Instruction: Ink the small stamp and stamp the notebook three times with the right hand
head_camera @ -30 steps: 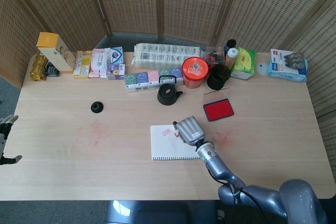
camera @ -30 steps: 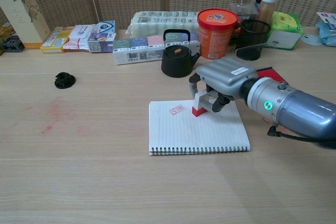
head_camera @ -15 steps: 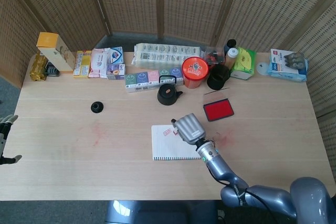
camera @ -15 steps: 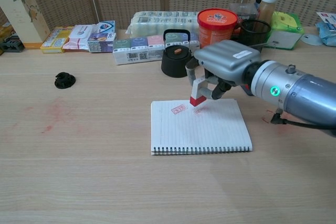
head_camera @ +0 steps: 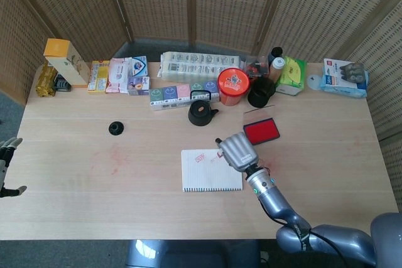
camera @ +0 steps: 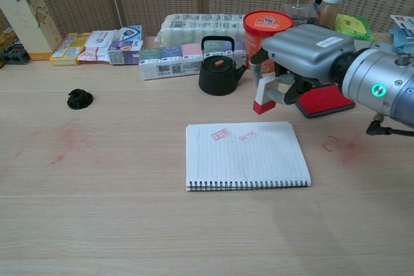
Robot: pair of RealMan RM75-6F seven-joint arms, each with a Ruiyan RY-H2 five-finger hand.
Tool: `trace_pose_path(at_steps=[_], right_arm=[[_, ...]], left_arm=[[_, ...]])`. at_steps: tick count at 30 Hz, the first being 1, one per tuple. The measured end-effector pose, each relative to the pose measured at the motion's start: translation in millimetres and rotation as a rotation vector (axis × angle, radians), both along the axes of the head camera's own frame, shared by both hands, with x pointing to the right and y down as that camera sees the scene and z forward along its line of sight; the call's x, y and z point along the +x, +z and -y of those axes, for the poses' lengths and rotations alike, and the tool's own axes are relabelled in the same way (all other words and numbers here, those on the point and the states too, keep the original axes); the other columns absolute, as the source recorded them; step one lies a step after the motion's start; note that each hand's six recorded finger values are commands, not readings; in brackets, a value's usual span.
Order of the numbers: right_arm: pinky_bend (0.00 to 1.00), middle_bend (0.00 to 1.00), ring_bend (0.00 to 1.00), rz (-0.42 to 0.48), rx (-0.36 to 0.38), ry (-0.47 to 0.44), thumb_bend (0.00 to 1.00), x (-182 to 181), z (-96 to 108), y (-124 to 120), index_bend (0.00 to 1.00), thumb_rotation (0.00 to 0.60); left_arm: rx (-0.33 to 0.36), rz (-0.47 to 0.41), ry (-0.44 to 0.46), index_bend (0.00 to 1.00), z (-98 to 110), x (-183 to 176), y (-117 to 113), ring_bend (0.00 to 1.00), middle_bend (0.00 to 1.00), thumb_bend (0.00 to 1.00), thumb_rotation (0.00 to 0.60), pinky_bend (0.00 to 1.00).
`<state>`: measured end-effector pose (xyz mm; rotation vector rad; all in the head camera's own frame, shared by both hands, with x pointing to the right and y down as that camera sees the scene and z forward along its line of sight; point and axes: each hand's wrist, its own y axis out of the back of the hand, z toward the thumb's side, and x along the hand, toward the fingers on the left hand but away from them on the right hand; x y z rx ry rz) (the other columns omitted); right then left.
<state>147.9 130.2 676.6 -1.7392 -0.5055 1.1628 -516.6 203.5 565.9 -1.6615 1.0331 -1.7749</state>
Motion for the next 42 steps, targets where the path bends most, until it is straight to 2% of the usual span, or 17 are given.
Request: trace_pose_path(at_steps=[11, 25, 42], right_arm=[[1.0, 1.0, 1.0, 0.007, -0.061, 0.046, 0.57, 11, -12, 22, 0.67, 0.6], [1.0, 1.0, 1.0, 0.023, -0.098, 0.052, 0.57, 1, -20, 38, 0.67, 0.6], [1.0, 1.0, 1.0, 0.006, -0.137, 0.065, 0.57, 9, -28, 57, 0.68, 0.6]], left_arm=[[-0.014, 0.011, -0.003, 0.0, 0, 0, 4, 0.0, 0.0, 0.0, 0.6, 0.06], [-0.017, 0.014, -0.014, 0.0, 2, -2, 6, 0.0, 0.0, 0.0, 0.6, 0.06], [-0.03, 0.017, -0.008, 0.0, 1, -1, 9, 0.0, 0.0, 0.0, 0.6, 0.06]])
